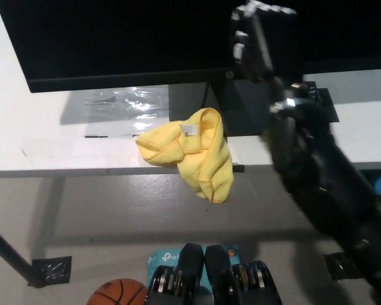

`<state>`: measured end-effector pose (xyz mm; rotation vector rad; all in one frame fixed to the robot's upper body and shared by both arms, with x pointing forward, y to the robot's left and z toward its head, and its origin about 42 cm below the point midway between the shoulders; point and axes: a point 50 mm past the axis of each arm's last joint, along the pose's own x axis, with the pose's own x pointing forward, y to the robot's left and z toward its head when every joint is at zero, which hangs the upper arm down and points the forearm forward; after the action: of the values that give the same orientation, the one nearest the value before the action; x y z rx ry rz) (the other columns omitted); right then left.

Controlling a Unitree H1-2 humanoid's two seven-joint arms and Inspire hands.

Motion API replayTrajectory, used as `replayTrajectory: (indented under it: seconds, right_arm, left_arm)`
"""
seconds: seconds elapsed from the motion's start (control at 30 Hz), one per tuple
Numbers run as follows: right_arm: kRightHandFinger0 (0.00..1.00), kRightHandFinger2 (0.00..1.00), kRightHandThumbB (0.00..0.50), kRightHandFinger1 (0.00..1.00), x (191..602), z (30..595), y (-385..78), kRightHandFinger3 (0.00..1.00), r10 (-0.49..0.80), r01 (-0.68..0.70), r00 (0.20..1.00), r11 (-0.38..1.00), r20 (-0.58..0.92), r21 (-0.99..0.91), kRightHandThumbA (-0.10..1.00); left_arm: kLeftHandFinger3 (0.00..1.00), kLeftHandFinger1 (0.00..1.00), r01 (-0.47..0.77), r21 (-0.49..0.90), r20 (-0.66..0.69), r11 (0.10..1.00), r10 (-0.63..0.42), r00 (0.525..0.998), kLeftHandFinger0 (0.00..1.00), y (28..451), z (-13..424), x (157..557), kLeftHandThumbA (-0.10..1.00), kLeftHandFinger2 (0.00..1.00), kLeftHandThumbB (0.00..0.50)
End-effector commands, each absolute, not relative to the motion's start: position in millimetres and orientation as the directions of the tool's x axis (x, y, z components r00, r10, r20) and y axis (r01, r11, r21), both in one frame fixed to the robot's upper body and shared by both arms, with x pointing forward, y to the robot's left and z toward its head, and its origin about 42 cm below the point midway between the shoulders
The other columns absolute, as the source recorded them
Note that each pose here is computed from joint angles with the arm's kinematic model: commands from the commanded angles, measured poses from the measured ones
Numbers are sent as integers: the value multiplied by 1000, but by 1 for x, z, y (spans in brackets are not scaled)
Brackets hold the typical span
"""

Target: The robot uses its right hand to pick up the cloth kept in the middle of the desk and use it to wipe the monitor in the middle of the desk by swiping its screen twice

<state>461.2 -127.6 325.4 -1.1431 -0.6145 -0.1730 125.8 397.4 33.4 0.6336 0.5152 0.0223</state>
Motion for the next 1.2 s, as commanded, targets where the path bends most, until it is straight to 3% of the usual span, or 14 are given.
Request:
replayTrajectory:
  seconds: [0.0,0.17,0.3,0.47,0.63,0.7,0.8,0.87,0.9,0.93,1.0,1.03,1.07,1.17]
  right_arm:
    - [0,448,60,65,457,333,-157,159,189,454,809,398,556,-797,-100]
    - [0,505,26,105,461,309,-199,229,143,449,849,313,509,-837,-100]
    - [0,516,79,113,461,291,-228,350,93,437,870,309,484,-845,-100]
    - [0,473,16,96,443,266,-243,123,47,421,886,341,462,-841,-100]
    - [0,505,35,100,422,246,-243,93,56,407,886,384,461,-829,-100]
    - [0,526,71,119,415,236,-240,148,58,395,891,392,451,-831,-100]
    - [0,574,13,179,408,217,-232,370,71,329,918,412,390,-850,-100]
    - [0,387,3,106,405,211,-230,505,80,304,926,426,370,-852,-100]
    - [260,615,0,399,401,203,-226,883,107,215,956,385,275,-898,-65]
    - [452,757,1,597,399,201,-223,1000,111,182,965,371,238,-911,98]
    - [571,842,71,711,395,195,-218,1000,121,162,969,342,214,-926,357]
    - [672,1000,94,881,393,194,-217,1000,121,148,973,325,197,-934,463]
    - [815,1000,121,1000,390,191,-215,1000,128,127,977,293,171,-948,618]
    - [915,1000,156,1000,388,190,-211,1000,135,132,975,285,176,-949,644]
  left_arm:
    - [911,530,112,593,-422,798,189,887,506,403,37,121,248,680,1]
    - [897,529,107,590,-419,800,190,888,509,404,38,119,276,681,3]
    - [915,531,106,586,-423,804,192,885,501,404,36,119,275,696,0]
    - [904,524,101,576,-428,811,194,883,492,402,34,118,262,685,0]
    - [912,523,100,576,-431,811,197,881,498,403,29,117,264,677,5]
    - [913,537,101,573,-426,813,191,884,514,402,31,116,268,693,0]
    - [919,540,102,574,-430,813,193,882,526,403,30,114,274,691,0]
    - [925,544,106,576,-431,810,191,882,533,403,31,115,274,696,0]
    - [924,544,105,572,-428,814,186,884,534,403,31,114,275,698,0]
    - [923,544,103,570,-425,815,185,886,535,402,33,114,275,700,0]
    - [921,550,102,568,-426,817,186,885,542,402,33,114,271,704,0]
    - [914,547,101,567,-423,818,184,887,535,402,33,115,271,698,0]
    - [911,548,99,564,-423,820,184,887,536,402,33,115,272,698,0]
    - [910,549,97,565,-423,819,187,887,536,402,35,117,272,703,0]
